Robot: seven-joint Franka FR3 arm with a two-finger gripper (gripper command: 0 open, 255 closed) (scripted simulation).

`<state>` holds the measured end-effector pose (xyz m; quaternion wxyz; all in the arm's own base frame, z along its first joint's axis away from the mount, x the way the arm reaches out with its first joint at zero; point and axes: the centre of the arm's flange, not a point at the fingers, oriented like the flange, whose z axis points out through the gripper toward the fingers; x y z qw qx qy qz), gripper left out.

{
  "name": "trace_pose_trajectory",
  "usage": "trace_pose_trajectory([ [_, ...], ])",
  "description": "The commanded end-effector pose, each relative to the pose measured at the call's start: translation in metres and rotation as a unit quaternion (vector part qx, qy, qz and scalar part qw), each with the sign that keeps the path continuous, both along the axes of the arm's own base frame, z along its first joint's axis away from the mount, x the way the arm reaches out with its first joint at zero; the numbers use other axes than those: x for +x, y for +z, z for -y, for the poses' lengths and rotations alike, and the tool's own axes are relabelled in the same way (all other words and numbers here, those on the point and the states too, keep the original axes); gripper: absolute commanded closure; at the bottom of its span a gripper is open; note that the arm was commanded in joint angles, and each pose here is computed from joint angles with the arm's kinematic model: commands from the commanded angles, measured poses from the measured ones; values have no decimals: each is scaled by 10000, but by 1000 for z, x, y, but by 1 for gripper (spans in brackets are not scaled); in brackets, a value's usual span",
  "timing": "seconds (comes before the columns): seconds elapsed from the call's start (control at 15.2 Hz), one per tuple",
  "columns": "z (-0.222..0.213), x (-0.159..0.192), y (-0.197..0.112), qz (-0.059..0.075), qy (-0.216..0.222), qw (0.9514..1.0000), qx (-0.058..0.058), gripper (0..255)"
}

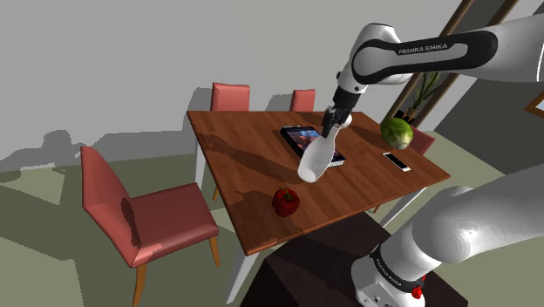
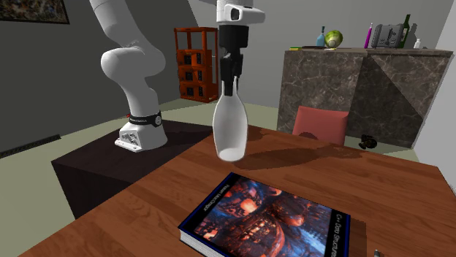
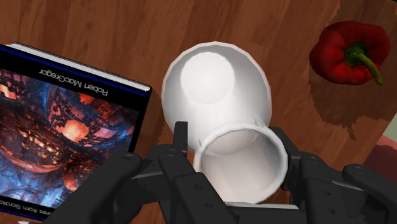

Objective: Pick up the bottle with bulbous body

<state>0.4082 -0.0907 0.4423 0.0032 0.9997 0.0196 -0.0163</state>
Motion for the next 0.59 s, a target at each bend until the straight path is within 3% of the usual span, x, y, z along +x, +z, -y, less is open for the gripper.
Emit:
trace_pose_trajectory([
  [0.0, 1, 0, 12, 0, 0, 10000, 0, 255],
  [0.53, 1, 0, 45, 0, 0, 10000, 0, 255],
])
